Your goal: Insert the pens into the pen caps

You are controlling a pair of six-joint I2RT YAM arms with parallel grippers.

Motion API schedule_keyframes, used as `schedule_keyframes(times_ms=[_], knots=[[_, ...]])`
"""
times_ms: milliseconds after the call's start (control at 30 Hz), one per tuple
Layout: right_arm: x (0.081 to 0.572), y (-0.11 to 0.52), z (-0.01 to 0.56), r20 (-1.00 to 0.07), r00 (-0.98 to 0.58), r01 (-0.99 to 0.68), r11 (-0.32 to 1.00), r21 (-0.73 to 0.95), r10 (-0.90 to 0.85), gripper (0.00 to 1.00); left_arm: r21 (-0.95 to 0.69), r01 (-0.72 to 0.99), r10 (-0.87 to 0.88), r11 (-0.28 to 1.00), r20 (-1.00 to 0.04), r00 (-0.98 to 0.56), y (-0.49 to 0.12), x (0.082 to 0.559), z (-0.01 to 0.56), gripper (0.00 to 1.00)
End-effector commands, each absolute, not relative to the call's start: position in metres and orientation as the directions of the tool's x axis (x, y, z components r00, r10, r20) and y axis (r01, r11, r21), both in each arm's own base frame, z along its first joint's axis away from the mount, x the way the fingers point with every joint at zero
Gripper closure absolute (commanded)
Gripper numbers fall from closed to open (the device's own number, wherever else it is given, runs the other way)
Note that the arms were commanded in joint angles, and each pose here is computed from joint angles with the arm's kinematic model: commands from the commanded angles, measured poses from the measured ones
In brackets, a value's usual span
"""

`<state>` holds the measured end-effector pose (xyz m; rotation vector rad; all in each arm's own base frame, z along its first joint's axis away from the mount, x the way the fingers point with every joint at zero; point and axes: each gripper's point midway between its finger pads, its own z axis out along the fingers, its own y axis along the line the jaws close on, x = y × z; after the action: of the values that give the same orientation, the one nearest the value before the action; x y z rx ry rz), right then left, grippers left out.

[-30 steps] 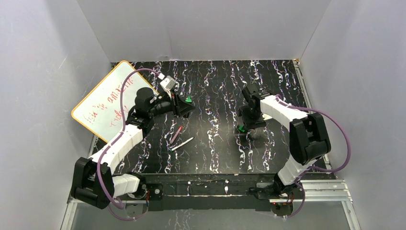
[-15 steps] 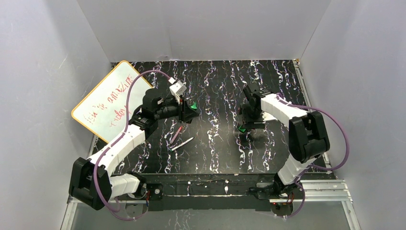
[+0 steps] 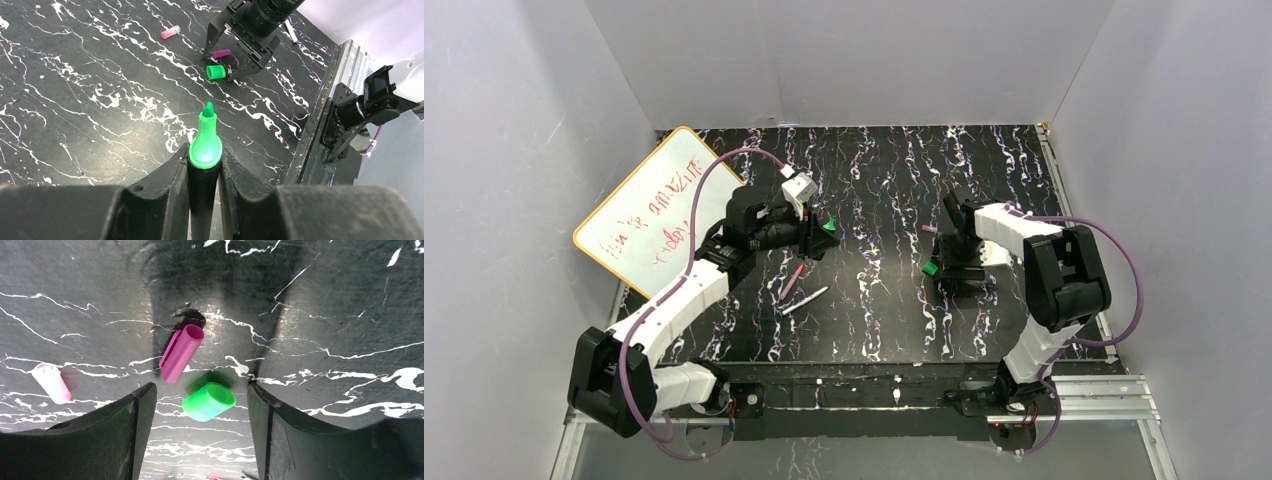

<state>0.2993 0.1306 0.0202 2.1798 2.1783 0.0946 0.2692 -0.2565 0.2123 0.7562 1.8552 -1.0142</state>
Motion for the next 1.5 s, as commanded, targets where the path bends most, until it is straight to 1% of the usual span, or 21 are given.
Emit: schedule_keyframes(times_ms=[0,200,267,400,633,733,900,1000,1200,1467], knots=[[0.298,0.135,0.009,0.032,-0.008,0.999,0.006,0.054,0.999,0.27,-0.318,0.824,0.090,0.468,-0.911,-0.402,-0.261,0.273,0.229,1.00],[0.298,0.143,0.006,0.072,-0.011,0.999,0.008,0.041,0.997,0.28,-0.322,0.824,0.092,0.467,-0.909,-0.407,-0.261,0.273,0.227,1.00],[0.295,0.149,0.006,0.109,-0.009,1.000,0.006,0.026,0.994,0.29,-0.322,0.823,0.091,0.468,-0.909,-0.408,-0.261,0.273,0.227,1.00],[0.290,0.156,0.002,0.151,0.001,1.000,-0.002,0.005,0.989,0.30,-0.322,0.823,0.092,0.468,-0.908,-0.408,-0.261,0.273,0.227,1.00],[0.286,0.149,0.000,0.139,0.018,1.000,-0.018,-0.003,0.990,0.33,-0.321,0.822,0.095,0.471,-0.908,-0.408,-0.260,0.272,0.226,1.00],[0.284,0.147,-0.001,0.143,0.024,1.000,-0.024,-0.006,0.989,0.37,-0.320,0.822,0.095,0.471,-0.908,-0.408,-0.260,0.272,0.227,1.00],[0.285,0.149,-0.004,0.154,0.015,1.000,-0.012,-0.016,0.988,0.40,-0.319,0.821,0.096,0.473,-0.908,-0.408,-0.260,0.273,0.226,1.00],[0.282,0.152,-0.008,0.167,0.006,0.999,0.000,-0.037,0.986,0.43,-0.320,0.821,0.098,0.473,-0.907,-0.410,-0.260,0.273,0.225,1.00],[0.281,0.153,-0.011,0.177,0.003,0.999,0.005,-0.043,0.984,0.45,-0.322,0.818,0.100,0.476,-0.905,-0.414,-0.260,0.273,0.223,1.00],[0.277,0.154,-0.014,0.182,-0.001,0.998,0.011,-0.054,0.983,0.59,-0.324,0.818,0.100,0.476,-0.904,-0.416,-0.260,0.274,0.222,1.00]])
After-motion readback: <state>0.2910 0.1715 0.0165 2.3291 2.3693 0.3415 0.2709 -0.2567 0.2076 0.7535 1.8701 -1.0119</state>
